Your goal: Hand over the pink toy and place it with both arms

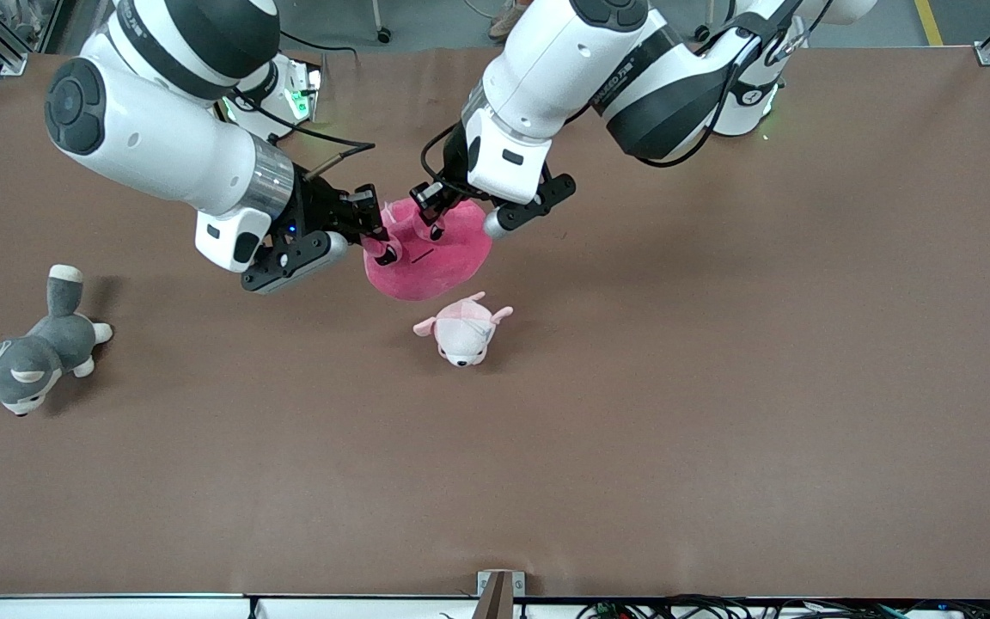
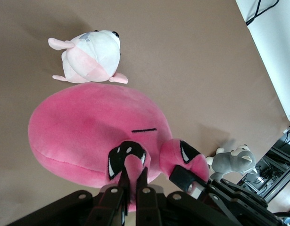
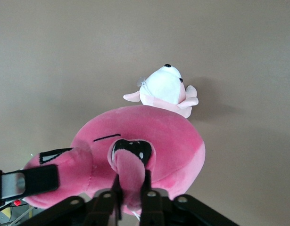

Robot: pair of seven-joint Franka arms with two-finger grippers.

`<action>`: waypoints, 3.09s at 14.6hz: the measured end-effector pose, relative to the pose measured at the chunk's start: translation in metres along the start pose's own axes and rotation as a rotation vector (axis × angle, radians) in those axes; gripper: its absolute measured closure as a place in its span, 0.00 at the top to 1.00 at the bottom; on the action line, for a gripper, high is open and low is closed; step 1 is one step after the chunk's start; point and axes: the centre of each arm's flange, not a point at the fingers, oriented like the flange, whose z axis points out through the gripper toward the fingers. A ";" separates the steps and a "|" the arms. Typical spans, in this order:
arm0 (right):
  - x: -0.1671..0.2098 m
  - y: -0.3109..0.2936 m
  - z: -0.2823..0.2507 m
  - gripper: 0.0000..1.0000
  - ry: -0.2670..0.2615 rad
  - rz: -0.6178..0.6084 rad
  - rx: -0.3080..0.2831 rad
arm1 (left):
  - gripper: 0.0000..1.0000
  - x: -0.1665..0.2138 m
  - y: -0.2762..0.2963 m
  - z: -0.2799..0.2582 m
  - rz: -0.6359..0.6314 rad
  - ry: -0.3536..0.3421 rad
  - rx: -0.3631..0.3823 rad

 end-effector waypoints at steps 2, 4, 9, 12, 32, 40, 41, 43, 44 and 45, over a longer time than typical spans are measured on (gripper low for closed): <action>0.000 0.000 0.000 0.09 0.000 0.000 0.000 | 0.08 0.000 0.000 0.000 0.000 0.000 0.000; 0.000 0.000 0.000 0.09 -0.001 0.000 0.000 | 0.09 0.000 0.000 0.000 0.000 0.000 0.000; -0.001 0.001 0.002 0.09 -0.013 0.001 -0.004 | 0.45 0.016 -0.006 -0.001 0.016 0.068 0.053; -0.003 0.007 0.002 0.09 -0.042 0.009 -0.015 | 0.75 0.040 -0.017 -0.003 0.047 0.141 0.150; 0.021 0.360 -0.028 0.09 -0.025 0.178 -0.013 | 1.00 0.362 -0.204 -0.259 0.447 0.175 0.531; 0.025 0.395 0.015 0.09 -0.075 0.157 0.062 | 1.00 0.326 -0.217 -0.296 0.571 0.186 0.575; 0.025 0.396 0.016 0.09 -0.077 0.156 0.065 | 1.00 0.323 -0.224 -0.302 0.583 0.176 0.565; 0.024 0.398 0.019 0.09 -0.084 0.158 0.070 | 1.00 0.319 -0.240 -0.310 0.592 0.157 0.555; 0.024 0.398 0.021 0.09 -0.086 0.159 0.071 | 1.00 0.315 -0.246 -0.310 0.596 0.152 0.556; 0.024 0.400 0.021 0.09 -0.088 0.160 0.072 | 1.00 0.309 -0.250 -0.309 0.598 0.148 0.558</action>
